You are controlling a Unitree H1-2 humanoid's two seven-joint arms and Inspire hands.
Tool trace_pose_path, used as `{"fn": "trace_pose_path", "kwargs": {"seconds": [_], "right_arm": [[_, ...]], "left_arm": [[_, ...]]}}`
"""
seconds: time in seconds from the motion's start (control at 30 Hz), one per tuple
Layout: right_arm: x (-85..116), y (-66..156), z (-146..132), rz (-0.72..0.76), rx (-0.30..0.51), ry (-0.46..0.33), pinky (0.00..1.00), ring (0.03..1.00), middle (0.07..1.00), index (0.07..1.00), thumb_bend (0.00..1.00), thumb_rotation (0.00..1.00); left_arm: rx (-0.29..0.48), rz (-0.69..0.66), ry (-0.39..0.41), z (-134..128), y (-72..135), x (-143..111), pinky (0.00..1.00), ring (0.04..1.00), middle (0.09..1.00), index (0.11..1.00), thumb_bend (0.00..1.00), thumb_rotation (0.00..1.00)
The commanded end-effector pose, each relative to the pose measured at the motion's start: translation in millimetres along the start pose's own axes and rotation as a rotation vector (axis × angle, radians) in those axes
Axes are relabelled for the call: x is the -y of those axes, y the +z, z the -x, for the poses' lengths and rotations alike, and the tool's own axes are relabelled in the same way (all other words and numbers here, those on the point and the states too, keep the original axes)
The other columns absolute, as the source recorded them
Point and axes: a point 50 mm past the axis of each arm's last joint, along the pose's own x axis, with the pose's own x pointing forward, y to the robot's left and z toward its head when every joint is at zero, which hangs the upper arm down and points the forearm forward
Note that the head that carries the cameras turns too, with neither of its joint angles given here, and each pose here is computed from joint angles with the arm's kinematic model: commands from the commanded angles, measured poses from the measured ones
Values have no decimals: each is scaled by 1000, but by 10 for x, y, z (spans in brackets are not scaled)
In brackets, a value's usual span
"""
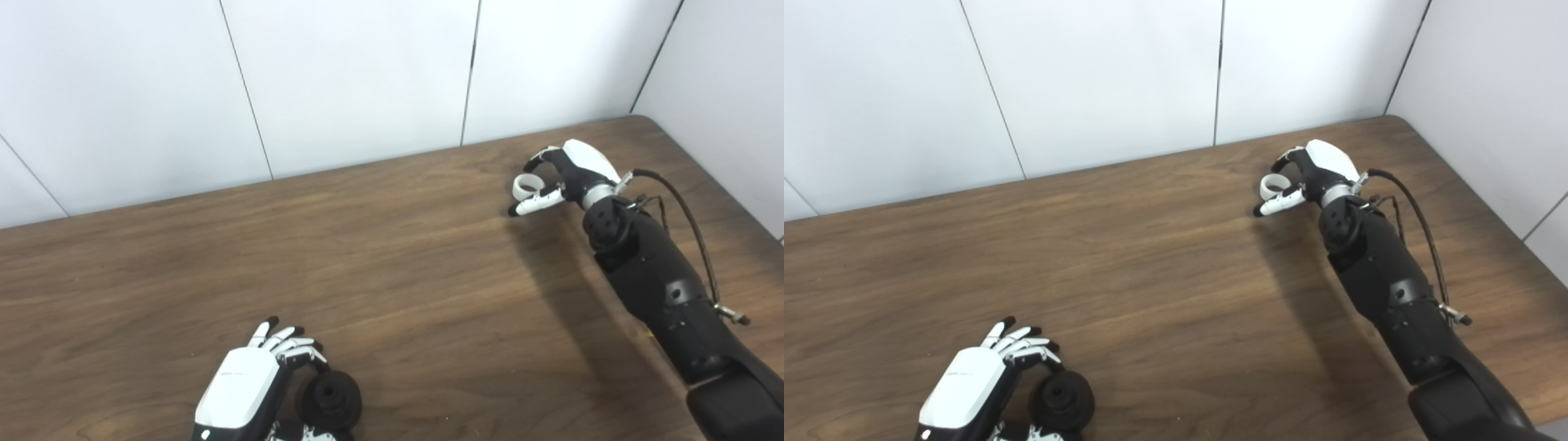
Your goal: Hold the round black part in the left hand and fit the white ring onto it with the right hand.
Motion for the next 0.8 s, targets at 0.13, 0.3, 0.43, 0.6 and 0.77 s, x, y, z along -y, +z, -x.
{"fn": "trace_pose_path", "kwargs": {"seconds": [0.13, 0.3, 0.43, 0.6, 0.77], "right_arm": [[429, 97, -99, 9, 31, -119, 861, 955, 914, 699, 800, 301], [435, 80, -117, 10, 24, -117, 868, 961, 910, 701, 802, 305], [428, 84, -118, 13, 25, -118, 865, 957, 904, 697, 801, 299], [414, 83, -122, 9, 16, -118, 859, 957, 915, 690, 791, 286], [408, 65, -127, 8, 6, -115, 852, 953, 912, 679, 785, 280]], "left_arm": [[-33, -22, -75, 63, -89, 102, 1000, 883, 764, 484, 522, 50], [-34, -29, -73, 59, -92, 87, 1000, 883, 763, 484, 522, 51], [-32, -30, -72, 55, -85, 85, 1000, 881, 761, 484, 522, 51], [-30, -40, -76, 56, -90, 77, 1000, 883, 764, 484, 521, 51], [-31, -47, -77, 60, -86, 61, 1000, 882, 763, 485, 521, 52]]}}
